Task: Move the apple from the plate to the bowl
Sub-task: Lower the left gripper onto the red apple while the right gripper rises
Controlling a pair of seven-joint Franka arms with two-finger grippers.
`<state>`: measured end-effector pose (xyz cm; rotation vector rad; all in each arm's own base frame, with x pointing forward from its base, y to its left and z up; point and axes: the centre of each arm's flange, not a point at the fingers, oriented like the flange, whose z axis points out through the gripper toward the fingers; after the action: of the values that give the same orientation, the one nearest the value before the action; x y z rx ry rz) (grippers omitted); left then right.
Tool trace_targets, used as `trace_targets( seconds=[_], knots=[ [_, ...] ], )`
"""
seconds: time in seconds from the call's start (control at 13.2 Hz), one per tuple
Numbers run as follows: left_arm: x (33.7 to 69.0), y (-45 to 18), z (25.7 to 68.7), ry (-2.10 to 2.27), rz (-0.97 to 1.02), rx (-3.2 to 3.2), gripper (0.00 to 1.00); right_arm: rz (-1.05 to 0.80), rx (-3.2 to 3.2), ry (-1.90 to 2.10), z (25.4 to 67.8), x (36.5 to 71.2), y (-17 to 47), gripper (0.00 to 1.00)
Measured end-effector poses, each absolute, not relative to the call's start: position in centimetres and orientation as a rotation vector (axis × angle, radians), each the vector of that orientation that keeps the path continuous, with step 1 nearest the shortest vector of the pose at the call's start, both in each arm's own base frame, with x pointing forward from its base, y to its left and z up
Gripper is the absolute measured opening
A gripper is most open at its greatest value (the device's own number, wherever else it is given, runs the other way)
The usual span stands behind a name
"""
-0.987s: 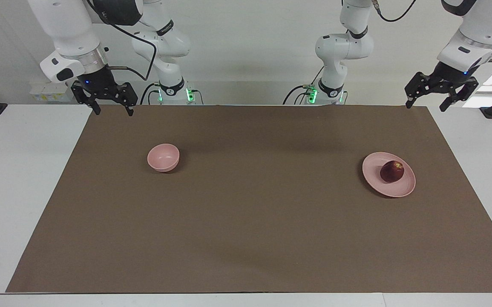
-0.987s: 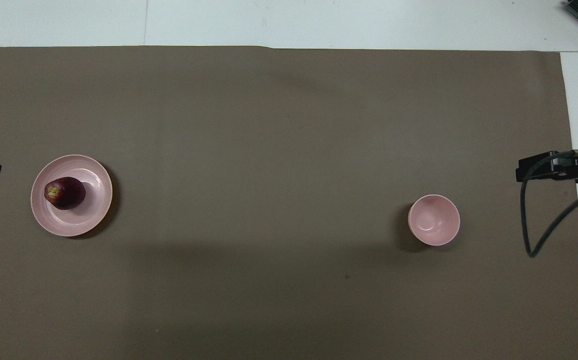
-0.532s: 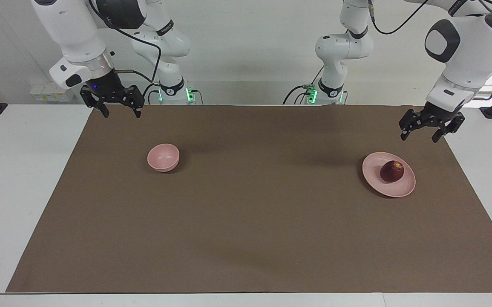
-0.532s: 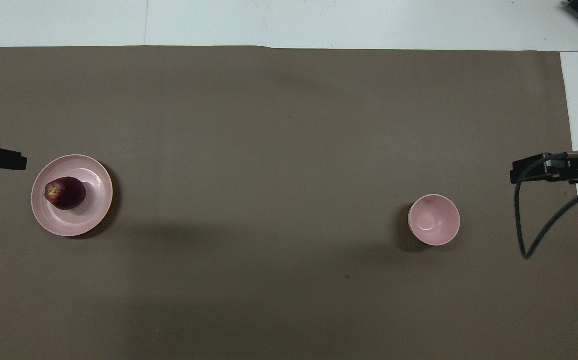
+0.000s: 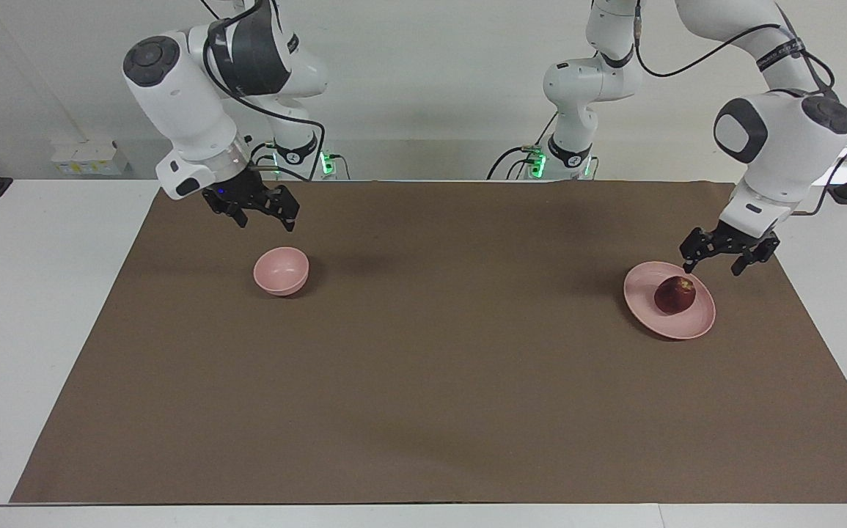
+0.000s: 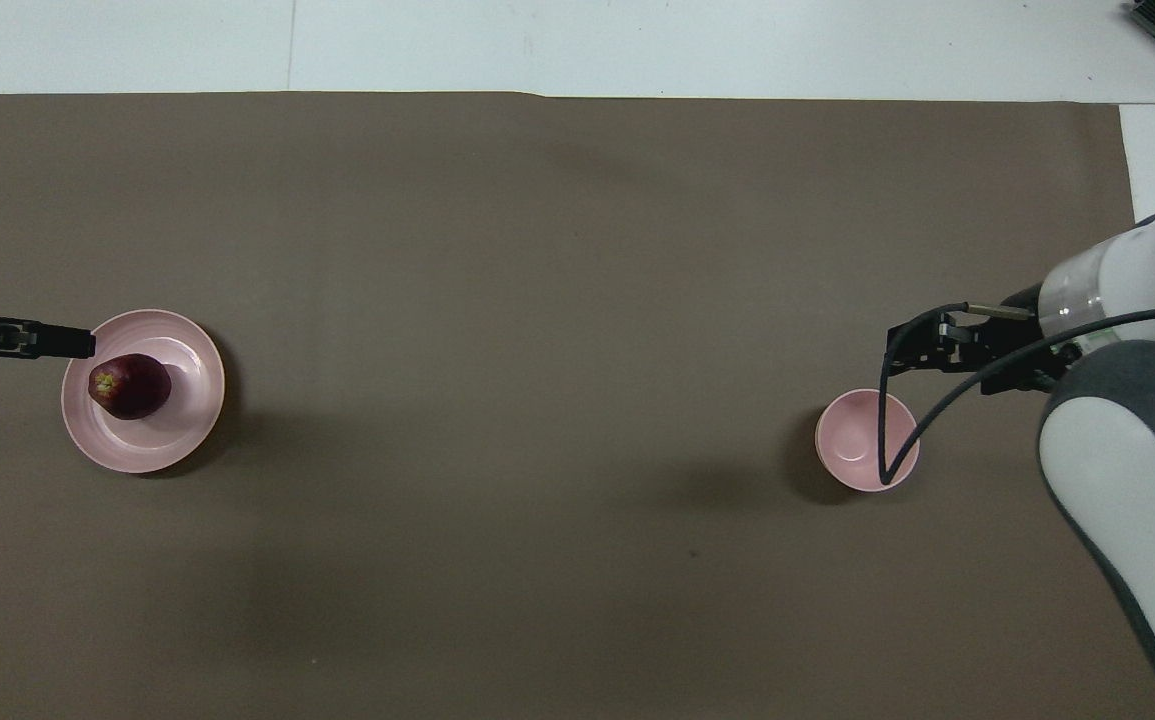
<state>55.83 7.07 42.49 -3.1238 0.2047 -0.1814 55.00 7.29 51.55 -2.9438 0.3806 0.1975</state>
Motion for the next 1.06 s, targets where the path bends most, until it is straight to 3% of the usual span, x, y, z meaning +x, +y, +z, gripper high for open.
trace_targets(
  seconds=[0.3,0.53,0.61,0.68,0.84,1.06],
  knots=[
    [55.4,7.3,35.4,0.188,-0.199,-3.117,1.00,0.269,-2.812,0.562,48.0,56.4,9.3,1.00],
    [54.9,7.9,33.5,0.169,-0.193,-3.118,1.00,0.335,-2.707,0.693,47.0,56.6,10.5,1.00],
    [54.9,7.9,33.5,0.168,-0.193,-3.119,0.93,0.350,-2.682,0.734,47.0,56.6,10.9,1.00],
    [54.9,7.8,33.5,0.170,-0.194,-3.119,0.93,0.365,-2.659,0.773,47.1,56.5,11.6,1.00],
    [54.9,7.6,33.7,0.176,-0.203,-3.117,0.70,0.378,-2.630,0.830,46.9,56.4,12.9,1.00],
    [55.1,7.5,34.0,0.179,-0.228,-3.112,0.65,0.412,-2.584,0.894,46.5,56.4,14.6,1.00]
  ],
)
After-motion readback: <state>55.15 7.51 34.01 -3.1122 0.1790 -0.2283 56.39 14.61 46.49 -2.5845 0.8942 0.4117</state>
